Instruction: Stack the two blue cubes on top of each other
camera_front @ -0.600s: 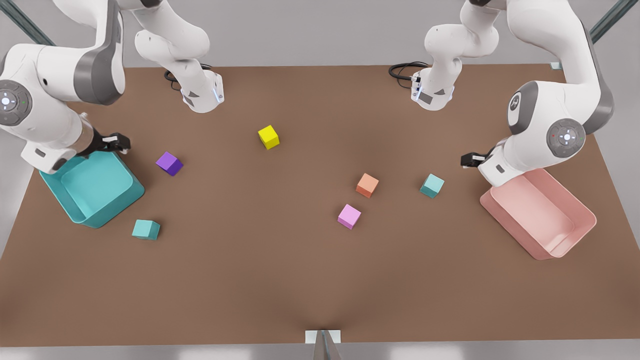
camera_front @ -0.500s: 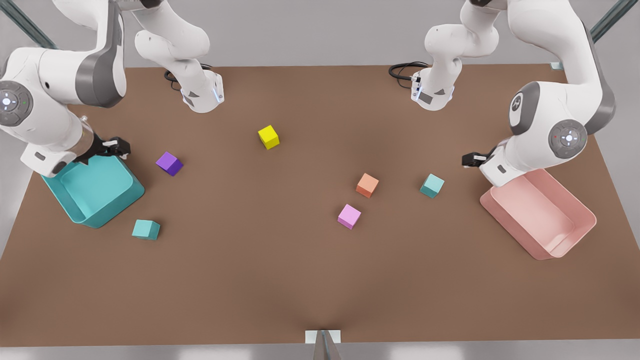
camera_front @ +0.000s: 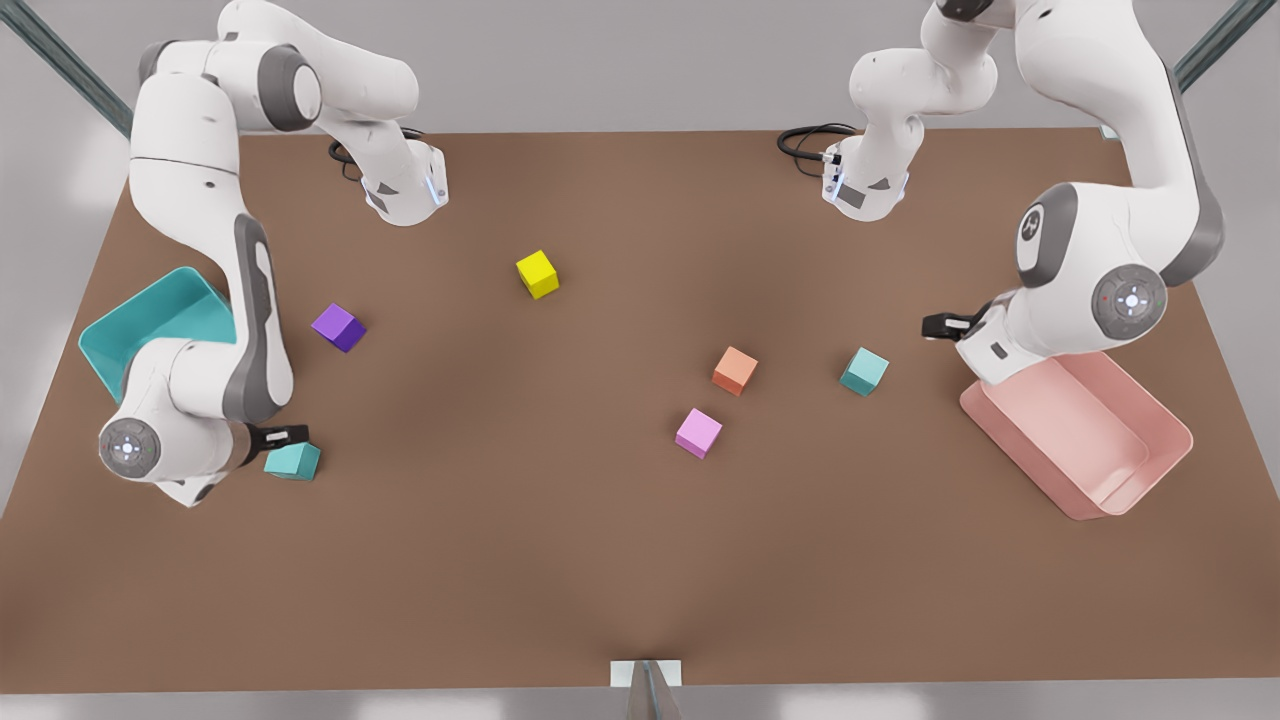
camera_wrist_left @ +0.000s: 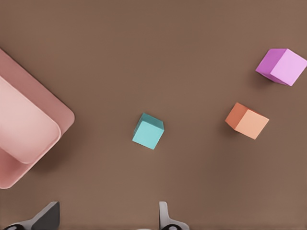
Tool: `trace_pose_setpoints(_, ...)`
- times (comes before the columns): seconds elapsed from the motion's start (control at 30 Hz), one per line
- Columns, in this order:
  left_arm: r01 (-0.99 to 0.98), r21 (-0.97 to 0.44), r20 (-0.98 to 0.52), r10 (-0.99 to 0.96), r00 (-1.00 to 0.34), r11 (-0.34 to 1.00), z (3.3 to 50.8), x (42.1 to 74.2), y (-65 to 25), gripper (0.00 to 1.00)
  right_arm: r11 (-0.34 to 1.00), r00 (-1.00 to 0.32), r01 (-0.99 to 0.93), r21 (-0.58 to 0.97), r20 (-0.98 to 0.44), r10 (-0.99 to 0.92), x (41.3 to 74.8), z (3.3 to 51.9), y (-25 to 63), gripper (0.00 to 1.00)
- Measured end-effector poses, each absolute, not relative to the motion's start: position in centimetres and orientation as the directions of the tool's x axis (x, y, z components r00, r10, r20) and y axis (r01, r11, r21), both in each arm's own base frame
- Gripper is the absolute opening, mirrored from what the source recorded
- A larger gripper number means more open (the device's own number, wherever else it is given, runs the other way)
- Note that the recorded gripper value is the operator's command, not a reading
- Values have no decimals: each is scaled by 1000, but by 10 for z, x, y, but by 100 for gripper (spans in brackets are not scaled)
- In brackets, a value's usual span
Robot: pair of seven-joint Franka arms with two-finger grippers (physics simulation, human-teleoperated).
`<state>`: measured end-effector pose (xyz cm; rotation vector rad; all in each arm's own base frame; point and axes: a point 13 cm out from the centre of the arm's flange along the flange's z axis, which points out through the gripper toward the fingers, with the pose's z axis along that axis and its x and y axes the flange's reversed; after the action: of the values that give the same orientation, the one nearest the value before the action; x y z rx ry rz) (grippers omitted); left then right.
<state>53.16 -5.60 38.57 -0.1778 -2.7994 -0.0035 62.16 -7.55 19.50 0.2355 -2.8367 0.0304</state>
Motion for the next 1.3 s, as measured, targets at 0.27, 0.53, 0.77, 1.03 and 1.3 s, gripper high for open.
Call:
trace_pose_setpoints(0.27, 119, -21, 361, 119, -925, 993, 383, 526, -51, 100, 996, -982, -84, 25, 169, -87, 618, 126, -96, 100)
trace_pose_setpoints(0.53, 121, -32, 383, 124, -915, 992, 375, 523, -55, 100, 1000, -991, -2, 18, 132, -4, 618, 96, -121, 100)
trace_pose_setpoints(0.77, 121, -34, 360, 125, -925, 992, 387, 529, -54, 100, 999, -990, 43, 25, 134, 39, 618, 78, -119, 100)
trace_pose_setpoints(1.03, 122, -34, 358, 126, -925, 992, 389, 529, -55, 100, 995, -985, 91, 29, 150, 86, 614, 56, -124, 100)
trace_pose_setpoints(1.3, 123, -33, 359, 127, -925, 992, 388, 529, -54, 100, 994, -986, 103, 29, 138, 98, 620, 45, -122, 54)
